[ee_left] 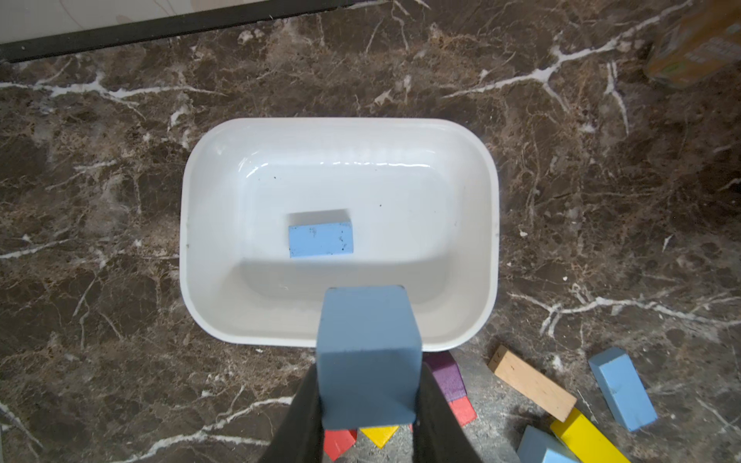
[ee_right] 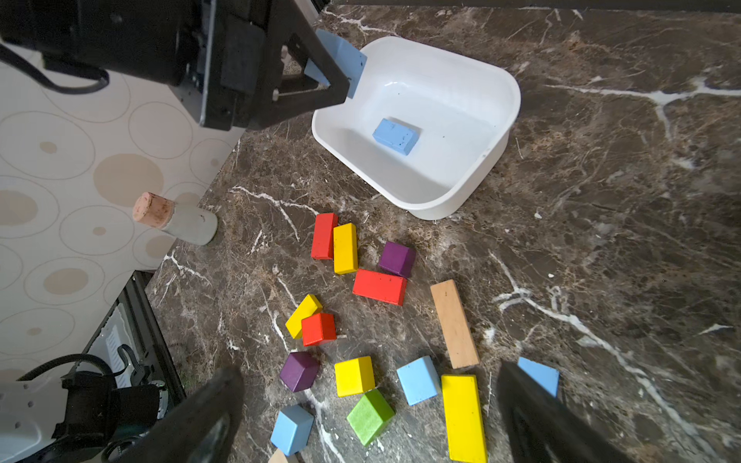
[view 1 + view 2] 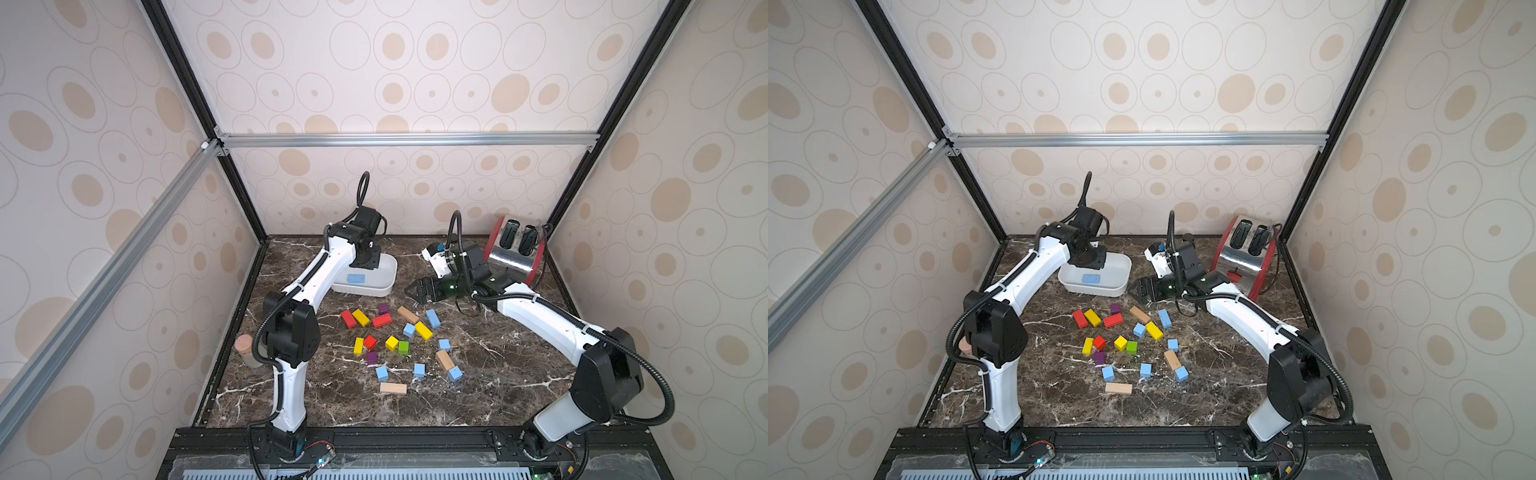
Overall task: Pick out the blue building blocks
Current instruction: Place the building block in the storage box, then pick up the building block from the center of the board.
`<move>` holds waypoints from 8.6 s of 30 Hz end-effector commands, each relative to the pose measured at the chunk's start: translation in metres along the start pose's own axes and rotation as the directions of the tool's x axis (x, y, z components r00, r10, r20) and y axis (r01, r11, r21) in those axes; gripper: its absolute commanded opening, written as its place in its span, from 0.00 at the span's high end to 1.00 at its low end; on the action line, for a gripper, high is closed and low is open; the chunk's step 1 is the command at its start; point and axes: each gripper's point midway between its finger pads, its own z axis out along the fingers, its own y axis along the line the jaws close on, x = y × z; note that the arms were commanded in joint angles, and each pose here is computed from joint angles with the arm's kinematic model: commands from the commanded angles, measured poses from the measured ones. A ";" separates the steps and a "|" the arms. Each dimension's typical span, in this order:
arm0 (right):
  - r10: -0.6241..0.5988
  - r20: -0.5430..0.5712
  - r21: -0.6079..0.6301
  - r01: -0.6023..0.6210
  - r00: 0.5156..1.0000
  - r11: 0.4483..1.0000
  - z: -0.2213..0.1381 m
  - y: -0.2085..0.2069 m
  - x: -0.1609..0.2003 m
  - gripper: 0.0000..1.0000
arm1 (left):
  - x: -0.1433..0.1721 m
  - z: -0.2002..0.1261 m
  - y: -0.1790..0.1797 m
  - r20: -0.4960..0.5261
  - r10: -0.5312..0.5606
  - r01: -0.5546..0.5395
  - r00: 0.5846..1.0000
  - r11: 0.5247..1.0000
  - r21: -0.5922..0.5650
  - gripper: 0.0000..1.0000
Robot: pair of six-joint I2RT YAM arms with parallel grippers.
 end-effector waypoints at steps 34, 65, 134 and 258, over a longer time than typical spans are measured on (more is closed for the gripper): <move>0.105 -0.023 -0.110 -0.107 0.994 0.988 0.070 -0.030 0.005 0.00 | 0.008 0.125 0.039 -0.152 -0.089 0.082 0.984 0.995 -0.051 1.00; 0.083 -0.020 -0.132 -0.085 0.996 0.988 0.065 -0.024 0.005 0.00 | 0.019 0.142 0.039 -0.188 -0.116 0.107 0.975 0.993 -0.058 0.45; -0.010 -0.167 0.091 0.025 0.986 0.996 -0.087 0.010 0.158 0.00 | 0.220 -0.091 -0.059 -0.193 -0.105 0.132 0.976 0.982 0.134 0.03; 0.022 -0.036 -0.027 -0.023 0.999 0.999 -0.050 0.028 0.175 0.00 | 0.269 -0.040 -0.083 -0.346 -0.143 0.170 0.927 0.984 0.049 0.86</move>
